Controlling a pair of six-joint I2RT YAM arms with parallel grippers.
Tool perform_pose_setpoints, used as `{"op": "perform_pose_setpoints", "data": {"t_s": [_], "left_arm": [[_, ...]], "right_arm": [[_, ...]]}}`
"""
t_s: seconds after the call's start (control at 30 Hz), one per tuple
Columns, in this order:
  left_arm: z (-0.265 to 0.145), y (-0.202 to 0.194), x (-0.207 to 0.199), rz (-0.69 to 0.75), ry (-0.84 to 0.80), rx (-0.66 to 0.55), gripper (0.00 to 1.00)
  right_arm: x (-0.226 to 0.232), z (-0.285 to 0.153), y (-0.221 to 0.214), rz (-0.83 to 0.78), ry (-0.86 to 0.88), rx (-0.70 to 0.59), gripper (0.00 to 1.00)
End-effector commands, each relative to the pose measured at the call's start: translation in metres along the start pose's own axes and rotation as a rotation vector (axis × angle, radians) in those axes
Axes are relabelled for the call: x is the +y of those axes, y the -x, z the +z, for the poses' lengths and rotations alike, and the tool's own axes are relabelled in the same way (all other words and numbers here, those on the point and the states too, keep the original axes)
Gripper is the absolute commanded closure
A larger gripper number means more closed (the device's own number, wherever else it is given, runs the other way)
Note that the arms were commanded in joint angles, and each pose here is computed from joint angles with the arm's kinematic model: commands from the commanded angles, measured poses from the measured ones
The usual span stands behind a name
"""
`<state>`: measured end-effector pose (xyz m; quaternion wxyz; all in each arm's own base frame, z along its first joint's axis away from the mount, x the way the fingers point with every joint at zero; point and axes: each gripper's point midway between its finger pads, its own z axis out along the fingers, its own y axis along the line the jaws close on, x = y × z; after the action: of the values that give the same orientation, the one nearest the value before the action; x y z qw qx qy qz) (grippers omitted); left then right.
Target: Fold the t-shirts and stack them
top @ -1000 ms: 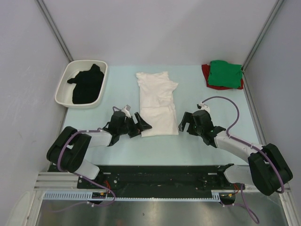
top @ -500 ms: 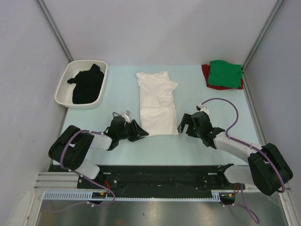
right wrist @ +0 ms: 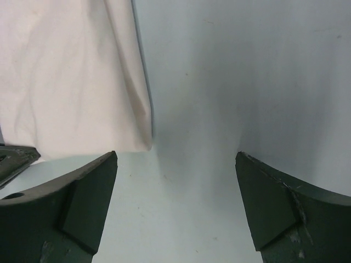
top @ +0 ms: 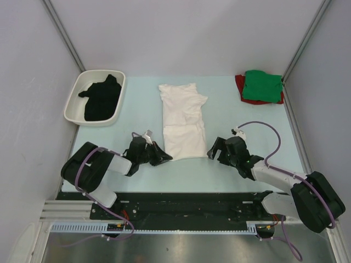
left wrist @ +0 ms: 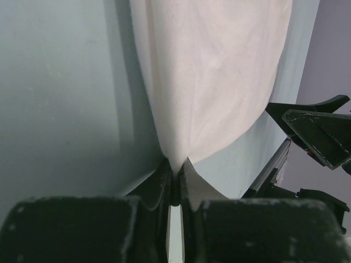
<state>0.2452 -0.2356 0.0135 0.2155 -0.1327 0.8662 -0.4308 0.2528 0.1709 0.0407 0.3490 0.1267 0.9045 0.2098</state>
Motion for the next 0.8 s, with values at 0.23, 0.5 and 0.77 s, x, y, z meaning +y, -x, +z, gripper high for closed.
{"op": "perform_pose_setpoints", "data": {"t_s": [0.23,0.5,0.77], "left_arm": [[-0.016,-0.028,0.044,-0.012,0.160,0.052,0.94],[-0.016,-0.029,0.044,-0.011,0.163,0.056,0.92],[-0.015,-0.029,0.044,-0.011,0.159,0.061,0.91]], "right_arm": [[0.028,0.016,-0.016,0.287,0.154,0.025,0.18],[0.043,0.025,-0.049,0.353,0.215,0.153,0.33],[0.031,0.029,-0.052,0.353,0.170,0.148,0.54]]}}
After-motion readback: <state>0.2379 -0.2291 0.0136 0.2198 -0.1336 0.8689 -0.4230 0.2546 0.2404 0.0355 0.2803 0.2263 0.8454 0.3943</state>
